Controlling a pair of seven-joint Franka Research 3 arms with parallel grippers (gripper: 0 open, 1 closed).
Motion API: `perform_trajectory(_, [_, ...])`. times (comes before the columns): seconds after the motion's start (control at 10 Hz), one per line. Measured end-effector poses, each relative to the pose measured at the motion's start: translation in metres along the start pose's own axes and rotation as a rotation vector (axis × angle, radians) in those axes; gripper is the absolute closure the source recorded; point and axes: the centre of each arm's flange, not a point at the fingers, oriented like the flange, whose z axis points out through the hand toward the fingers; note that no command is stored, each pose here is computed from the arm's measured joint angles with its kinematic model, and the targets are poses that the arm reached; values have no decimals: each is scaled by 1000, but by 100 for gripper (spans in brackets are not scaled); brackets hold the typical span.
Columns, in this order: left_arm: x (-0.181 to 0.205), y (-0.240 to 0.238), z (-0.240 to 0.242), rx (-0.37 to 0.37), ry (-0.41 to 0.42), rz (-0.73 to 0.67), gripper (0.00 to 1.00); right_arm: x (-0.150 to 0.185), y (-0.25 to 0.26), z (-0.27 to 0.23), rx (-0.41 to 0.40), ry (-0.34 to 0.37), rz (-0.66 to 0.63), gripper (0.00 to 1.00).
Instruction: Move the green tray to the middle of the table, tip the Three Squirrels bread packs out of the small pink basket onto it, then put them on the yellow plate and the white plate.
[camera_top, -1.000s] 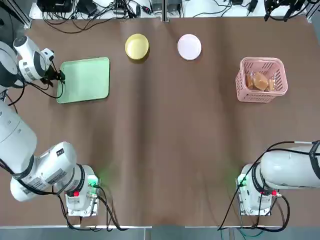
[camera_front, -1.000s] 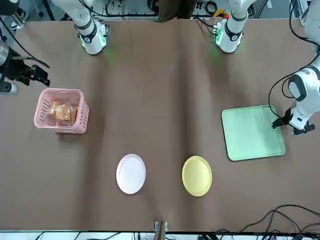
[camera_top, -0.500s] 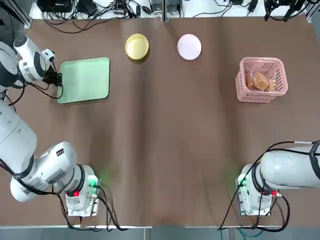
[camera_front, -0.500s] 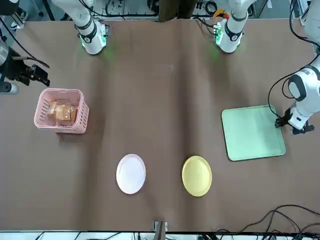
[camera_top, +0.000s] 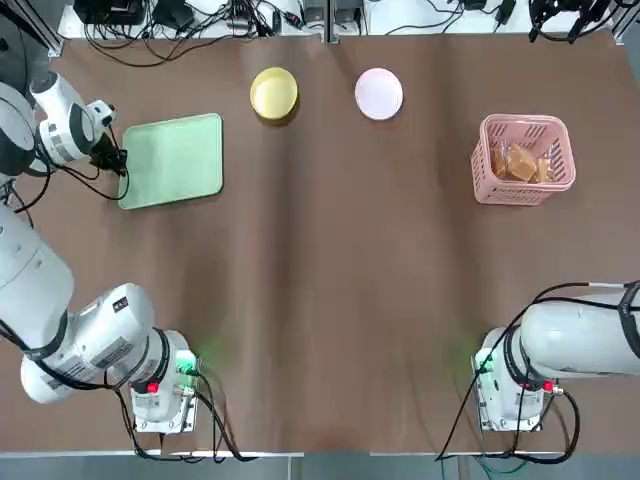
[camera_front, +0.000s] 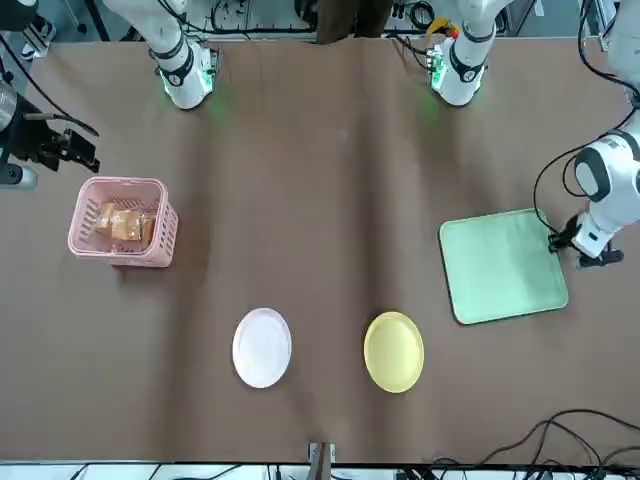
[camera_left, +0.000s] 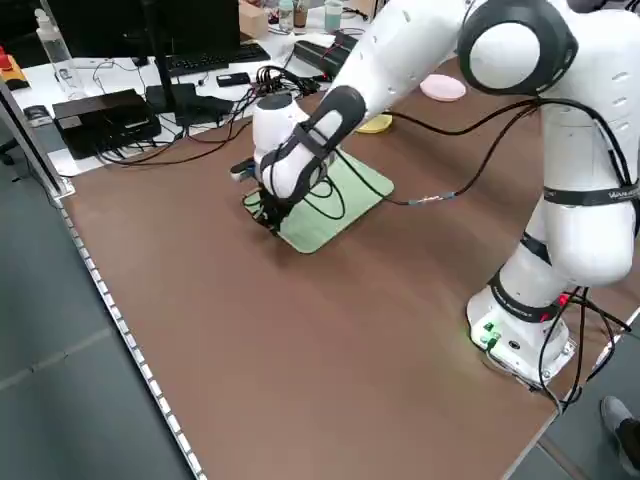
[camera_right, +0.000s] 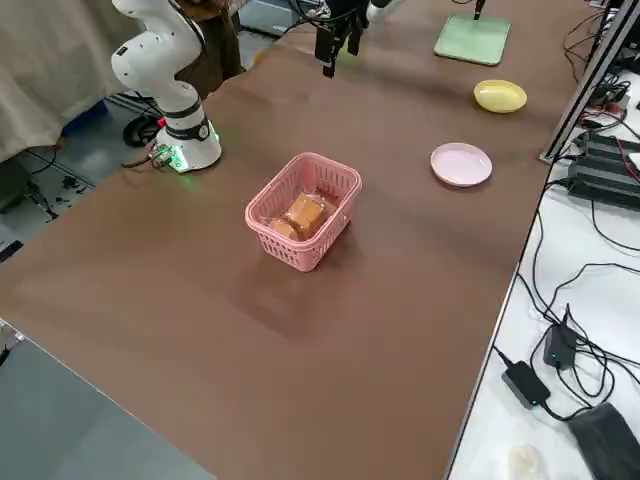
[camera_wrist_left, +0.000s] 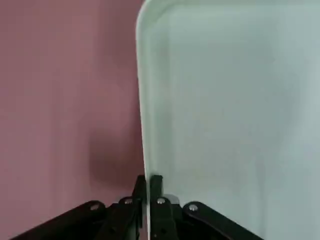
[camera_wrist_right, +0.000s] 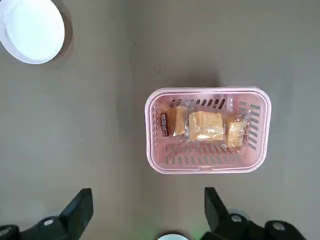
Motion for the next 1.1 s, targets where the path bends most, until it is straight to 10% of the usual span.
perform_trajectory(0.6, [-75,125,-39,-48,-170,262,94,0,1,0,0,-1,2,1])
perform_trajectory(1.1, [-57,425,-72,-147,-136,131,94,0,3,0,1,-1,2,1])
